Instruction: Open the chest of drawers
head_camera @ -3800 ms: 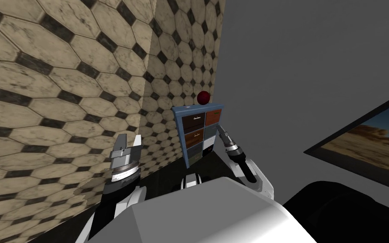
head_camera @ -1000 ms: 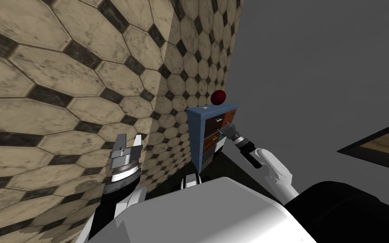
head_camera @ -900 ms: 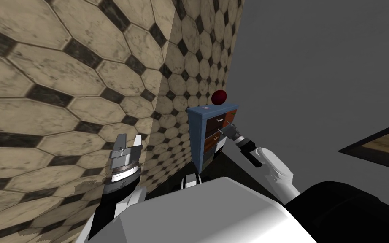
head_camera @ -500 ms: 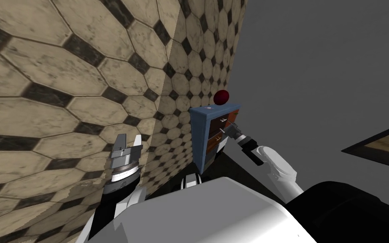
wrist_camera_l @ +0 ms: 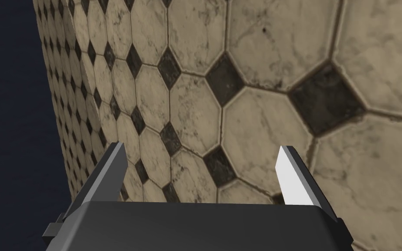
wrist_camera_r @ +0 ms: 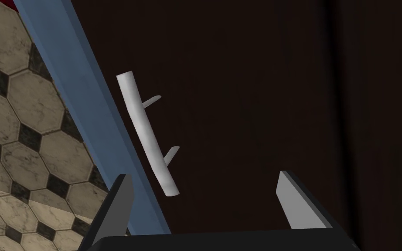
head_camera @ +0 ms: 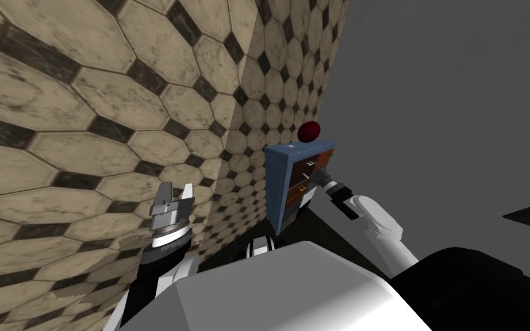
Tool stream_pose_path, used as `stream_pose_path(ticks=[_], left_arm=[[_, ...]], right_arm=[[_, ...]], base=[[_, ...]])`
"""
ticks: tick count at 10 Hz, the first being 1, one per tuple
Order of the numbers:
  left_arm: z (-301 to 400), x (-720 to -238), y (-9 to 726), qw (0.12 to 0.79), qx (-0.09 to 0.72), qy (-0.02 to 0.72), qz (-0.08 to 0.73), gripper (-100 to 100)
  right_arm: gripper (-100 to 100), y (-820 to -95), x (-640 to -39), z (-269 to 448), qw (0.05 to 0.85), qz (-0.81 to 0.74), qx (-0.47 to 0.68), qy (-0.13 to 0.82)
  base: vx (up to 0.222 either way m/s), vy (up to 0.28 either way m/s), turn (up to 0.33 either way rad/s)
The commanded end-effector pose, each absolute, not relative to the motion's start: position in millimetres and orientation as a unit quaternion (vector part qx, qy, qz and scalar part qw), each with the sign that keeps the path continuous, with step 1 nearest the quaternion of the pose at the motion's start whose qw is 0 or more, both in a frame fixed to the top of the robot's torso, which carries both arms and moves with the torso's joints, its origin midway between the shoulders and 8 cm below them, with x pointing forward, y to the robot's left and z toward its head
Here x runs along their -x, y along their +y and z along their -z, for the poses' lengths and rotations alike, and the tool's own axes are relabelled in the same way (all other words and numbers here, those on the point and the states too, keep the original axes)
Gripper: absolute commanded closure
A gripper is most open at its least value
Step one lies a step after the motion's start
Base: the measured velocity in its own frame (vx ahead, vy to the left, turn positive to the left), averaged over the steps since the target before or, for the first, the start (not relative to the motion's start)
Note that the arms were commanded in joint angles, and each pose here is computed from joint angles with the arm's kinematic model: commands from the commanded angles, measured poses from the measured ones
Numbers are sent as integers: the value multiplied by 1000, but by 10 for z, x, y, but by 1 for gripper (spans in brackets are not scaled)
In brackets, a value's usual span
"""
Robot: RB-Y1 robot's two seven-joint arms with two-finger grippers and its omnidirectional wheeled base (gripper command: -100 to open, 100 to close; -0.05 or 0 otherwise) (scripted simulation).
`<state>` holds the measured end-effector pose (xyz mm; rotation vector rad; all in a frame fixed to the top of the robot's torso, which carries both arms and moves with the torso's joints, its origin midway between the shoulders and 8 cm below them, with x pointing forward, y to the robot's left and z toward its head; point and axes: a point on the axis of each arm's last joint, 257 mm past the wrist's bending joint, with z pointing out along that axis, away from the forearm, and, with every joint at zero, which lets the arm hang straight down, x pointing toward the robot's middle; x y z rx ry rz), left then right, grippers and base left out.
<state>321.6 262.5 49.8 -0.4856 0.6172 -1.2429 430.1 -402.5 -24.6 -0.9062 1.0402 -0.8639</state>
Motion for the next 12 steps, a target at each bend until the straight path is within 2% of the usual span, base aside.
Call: stream_pose_path(ticks=[1, 6, 7, 8, 12], left_arm=[[-498, -3216, 2625, 742, 221, 282, 567, 0], [-498, -3216, 2625, 742, 222, 282, 567, 0], [-498, -3216, 2625, 742, 222, 282, 567, 0], [-497, -3215, 2626, 742, 222, 282, 567, 0], [-497, -3215, 2627, 742, 222, 282, 567, 0]], right_arm=[[-100, -4353, -4378, 207, 674, 407, 392, 476], [-100, -5015, -4513, 101, 651, 445, 361, 497], [-100, -4931, -4501, 152, 654, 439, 366, 496], [100, -4759, -4469, 162, 659, 430, 374, 490], [100, -4238, -4345, 236, 678, 399, 397, 474]], base=[[-118, 25, 227], [-100, 41, 226], [-52, 15, 34], [67, -42, -319], [122, -52, -247]])
